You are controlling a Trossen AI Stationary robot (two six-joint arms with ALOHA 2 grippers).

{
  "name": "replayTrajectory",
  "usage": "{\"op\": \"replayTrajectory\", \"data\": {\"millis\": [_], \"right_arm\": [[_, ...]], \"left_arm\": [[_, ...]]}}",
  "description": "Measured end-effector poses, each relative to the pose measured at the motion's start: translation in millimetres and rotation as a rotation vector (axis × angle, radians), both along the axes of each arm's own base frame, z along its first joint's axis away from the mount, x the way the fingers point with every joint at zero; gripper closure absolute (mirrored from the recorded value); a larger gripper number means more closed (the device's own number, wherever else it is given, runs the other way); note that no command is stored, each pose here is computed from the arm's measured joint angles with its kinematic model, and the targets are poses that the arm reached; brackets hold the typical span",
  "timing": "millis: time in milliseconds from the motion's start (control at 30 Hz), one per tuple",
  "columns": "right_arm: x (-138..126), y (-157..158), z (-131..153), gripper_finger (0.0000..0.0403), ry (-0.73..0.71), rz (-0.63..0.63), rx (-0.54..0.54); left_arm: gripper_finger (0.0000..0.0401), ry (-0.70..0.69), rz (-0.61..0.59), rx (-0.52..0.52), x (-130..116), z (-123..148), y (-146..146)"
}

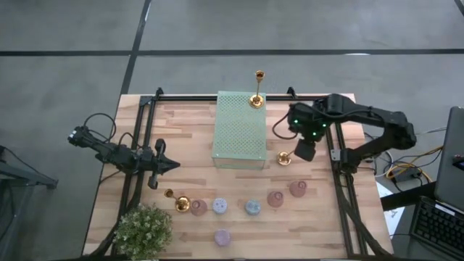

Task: Pick & Place candle stick holders
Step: Put the right gold candle holder on the shelf aligned with other gold candle holder

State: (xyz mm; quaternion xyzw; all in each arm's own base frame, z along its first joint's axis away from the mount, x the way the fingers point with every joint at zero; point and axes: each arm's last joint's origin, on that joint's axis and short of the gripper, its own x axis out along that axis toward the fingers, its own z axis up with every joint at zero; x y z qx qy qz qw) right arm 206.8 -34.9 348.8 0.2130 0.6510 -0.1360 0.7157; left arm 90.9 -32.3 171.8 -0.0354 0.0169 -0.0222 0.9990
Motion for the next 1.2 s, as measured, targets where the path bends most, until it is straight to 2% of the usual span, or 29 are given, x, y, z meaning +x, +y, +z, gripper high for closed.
{"op": "replayTrajectory", "data": {"millis": [233,467,733,900,1033,1200], "right_arm": [[14,-3,-11,0.0235,0.050,0.043,0.007],[15,-4,-12,0.0201,0.052,0.059,-0.024],[-15,1,12,0.0177,-0.066,0.011,-0.073],[-37,11,26,0.0176,-0.213,-0.030,-0.131],[-51,20,18,0.0179,-0.266,-0.051,-0.175],[-59,28,-10,0.0183,-0.329,-0.049,-0.196]], "left_arm": [[0.0389,0.000,0.000,0.000,0,0,0],[0.0389,0.000,0.000,0.000,0,0,0],[0.0389,0.000,0.000,0.000,0,0,0],[0.0389,0.000,0.000,0.000,0,0,0],[0.0389,0.000,0.000,0.000,0,0,0],[0.0389,0.000,0.000,0.000,0,0,0]]}}
